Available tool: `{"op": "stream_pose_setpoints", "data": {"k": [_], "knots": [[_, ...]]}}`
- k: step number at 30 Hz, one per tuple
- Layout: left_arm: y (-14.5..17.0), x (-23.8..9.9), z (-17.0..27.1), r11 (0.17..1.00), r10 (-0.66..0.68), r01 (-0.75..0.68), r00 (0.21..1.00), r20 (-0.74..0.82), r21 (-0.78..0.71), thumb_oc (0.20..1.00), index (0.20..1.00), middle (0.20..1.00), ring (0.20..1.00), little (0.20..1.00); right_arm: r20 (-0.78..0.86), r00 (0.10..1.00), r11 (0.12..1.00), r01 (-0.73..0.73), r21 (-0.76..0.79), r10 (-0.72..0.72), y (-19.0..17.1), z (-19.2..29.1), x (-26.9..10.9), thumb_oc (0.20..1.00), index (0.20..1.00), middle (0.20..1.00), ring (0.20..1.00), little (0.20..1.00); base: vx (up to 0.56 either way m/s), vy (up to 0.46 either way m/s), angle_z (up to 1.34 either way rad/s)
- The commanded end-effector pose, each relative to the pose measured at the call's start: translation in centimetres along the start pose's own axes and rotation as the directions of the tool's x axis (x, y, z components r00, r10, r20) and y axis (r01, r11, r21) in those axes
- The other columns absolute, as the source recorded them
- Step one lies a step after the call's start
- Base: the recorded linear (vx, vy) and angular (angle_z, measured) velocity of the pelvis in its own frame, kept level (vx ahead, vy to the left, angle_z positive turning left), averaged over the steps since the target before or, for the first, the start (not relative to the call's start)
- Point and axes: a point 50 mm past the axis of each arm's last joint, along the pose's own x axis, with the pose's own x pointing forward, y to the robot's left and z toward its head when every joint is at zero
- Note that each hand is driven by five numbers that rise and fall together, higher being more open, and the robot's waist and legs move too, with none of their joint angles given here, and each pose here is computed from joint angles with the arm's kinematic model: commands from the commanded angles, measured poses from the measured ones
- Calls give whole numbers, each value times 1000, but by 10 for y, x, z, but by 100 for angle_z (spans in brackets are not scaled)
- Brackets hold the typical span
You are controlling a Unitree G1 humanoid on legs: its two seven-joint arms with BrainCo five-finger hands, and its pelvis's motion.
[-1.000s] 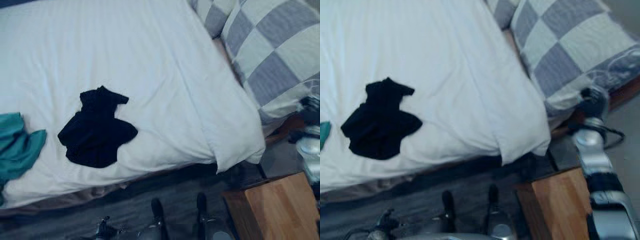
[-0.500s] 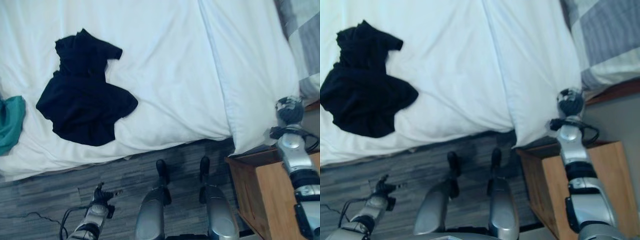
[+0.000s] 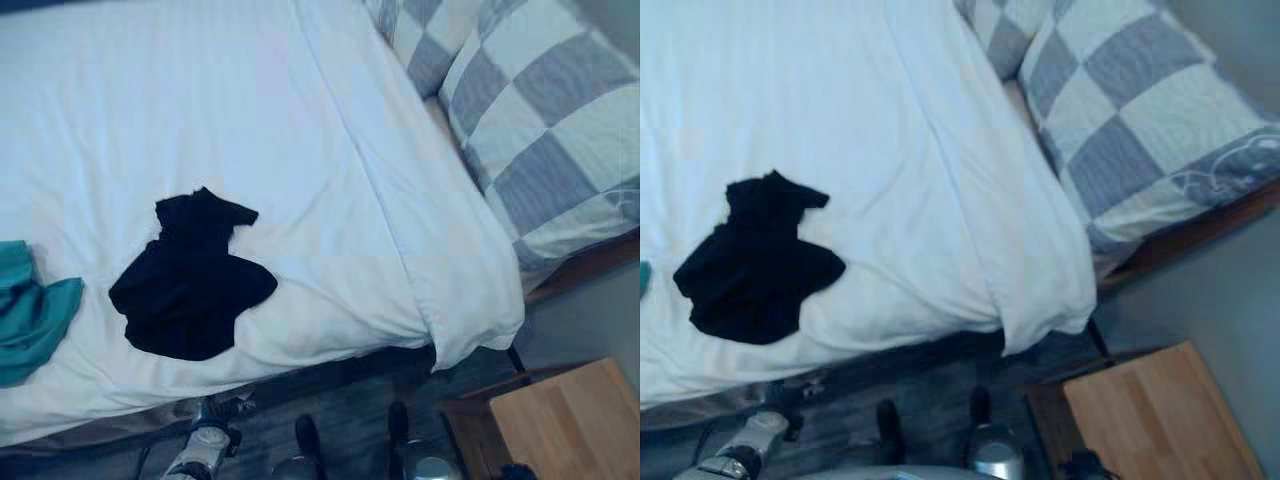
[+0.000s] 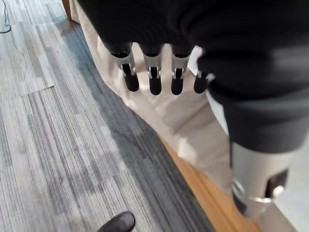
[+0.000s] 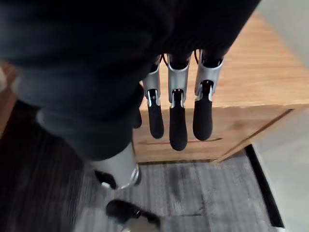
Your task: Tidy up the quilt and then pick up the clothes from the bed and put them into the laundry hamper.
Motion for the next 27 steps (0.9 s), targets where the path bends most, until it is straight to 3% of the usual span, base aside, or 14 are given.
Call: {"op": "stream_pose_setpoints", "data": {"k": [1,6,12,19,25,27], "knots": [[-5,-3,-17,999,13,-10,998,-62,53,1000,1000,1000,1000,1000,108,993,990,64,-127,-51,-21,31,6,1000,1000,1000,1000,1000,-84,18,-5],[-14,-2,-2,999,25,-24,1000,-2,40,1000,1000,1000,1000,1000,227,973,956,98,-276,-34,-24,62,5,1000,1000,1000,1000,1000,-167,335,72],[-18,-4,-15,997,13,-9,998,-59,82,1000,1000,1000,1000,1000,119,993,987,6,-163,13,-8,33,3,1000,1000,1000,1000,1000,-8,604,56],[-6,-7,-36,988,23,-4,992,-124,156,1000,1000,1000,1000,1000,232,969,981,-39,-191,84,20,61,-5,1000,1000,1000,1000,1000,-111,452,-32],[-37,-11,-29,983,-55,68,995,-78,171,1000,1000,1000,1000,1000,255,962,971,-36,-237,98,23,64,-6,1000,1000,1000,1000,1000,4,228,37],[-46,-9,-3,989,-69,67,998,10,135,1000,1000,1000,1000,1000,295,953,956,26,-293,65,11,76,-4,1000,1000,1000,1000,1000,-204,251,4]]}}
